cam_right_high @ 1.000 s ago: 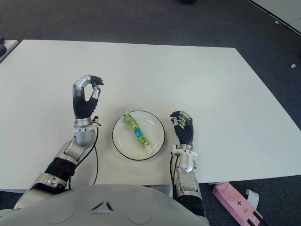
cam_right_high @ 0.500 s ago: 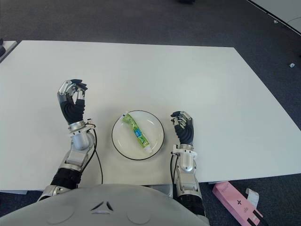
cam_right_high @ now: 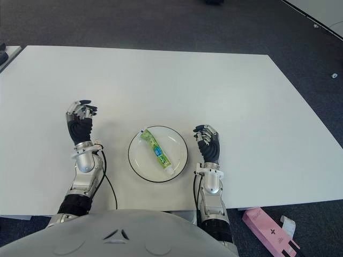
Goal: Put the toothpaste on the table into the plate.
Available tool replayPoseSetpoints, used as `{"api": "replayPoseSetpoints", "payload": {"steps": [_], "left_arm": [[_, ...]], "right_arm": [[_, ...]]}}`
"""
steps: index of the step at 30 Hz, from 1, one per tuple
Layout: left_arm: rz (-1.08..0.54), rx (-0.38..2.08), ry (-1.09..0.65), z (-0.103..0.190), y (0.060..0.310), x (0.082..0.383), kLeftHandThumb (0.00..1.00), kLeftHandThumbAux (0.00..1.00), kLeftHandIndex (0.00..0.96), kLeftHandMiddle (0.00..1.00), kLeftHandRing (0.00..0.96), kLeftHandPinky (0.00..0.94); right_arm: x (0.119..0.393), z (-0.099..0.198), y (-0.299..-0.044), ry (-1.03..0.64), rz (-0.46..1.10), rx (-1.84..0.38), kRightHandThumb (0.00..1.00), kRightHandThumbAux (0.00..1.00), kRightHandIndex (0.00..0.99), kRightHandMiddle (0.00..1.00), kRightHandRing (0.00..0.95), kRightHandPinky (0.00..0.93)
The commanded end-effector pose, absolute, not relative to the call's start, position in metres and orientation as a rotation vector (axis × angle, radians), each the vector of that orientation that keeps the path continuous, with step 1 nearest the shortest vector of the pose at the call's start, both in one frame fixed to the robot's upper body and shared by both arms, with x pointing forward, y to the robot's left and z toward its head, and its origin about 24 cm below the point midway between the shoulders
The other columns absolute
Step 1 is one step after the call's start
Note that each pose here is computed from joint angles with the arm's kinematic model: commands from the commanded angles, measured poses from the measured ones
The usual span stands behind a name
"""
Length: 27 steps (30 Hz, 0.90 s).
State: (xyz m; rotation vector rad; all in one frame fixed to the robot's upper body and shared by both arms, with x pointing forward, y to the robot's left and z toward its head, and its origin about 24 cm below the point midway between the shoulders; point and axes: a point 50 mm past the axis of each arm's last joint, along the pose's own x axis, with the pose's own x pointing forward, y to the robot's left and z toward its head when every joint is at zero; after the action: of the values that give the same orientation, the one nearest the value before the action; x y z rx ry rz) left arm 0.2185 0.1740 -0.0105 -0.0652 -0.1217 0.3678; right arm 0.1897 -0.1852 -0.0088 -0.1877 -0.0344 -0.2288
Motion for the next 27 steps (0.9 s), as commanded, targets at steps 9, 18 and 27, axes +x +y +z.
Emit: {"api": "replayPoseSetpoints", "payload": {"steps": [9,18,27], "left_arm": [[0.226,-0.210,0.030,-0.034,0.193,0.213,0.702,0.719,0.437,0.600,0.584,0.570],[0.198,-0.258,0.093,-0.043,0.193,0.211,0.706,0.719,0.436,0.587,0.556,0.542],[0.139,-0.325,0.136,-0.048,0.193,0.210,0.708,0.720,0.436,0.564,0.547,0.551]], "right_arm": [[0.192,-0.010,-0.185,-0.028,-0.217,-0.175,0.706,0.730,0.431,0.506,0.540,0.565],[0.192,-0.009,-0.185,-0.027,-0.211,-0.179,0.706,0.730,0.432,0.515,0.547,0.563],[0.193,-0.010,-0.185,-0.025,-0.216,-0.180,0.707,0.730,0.432,0.507,0.543,0.562]]}}
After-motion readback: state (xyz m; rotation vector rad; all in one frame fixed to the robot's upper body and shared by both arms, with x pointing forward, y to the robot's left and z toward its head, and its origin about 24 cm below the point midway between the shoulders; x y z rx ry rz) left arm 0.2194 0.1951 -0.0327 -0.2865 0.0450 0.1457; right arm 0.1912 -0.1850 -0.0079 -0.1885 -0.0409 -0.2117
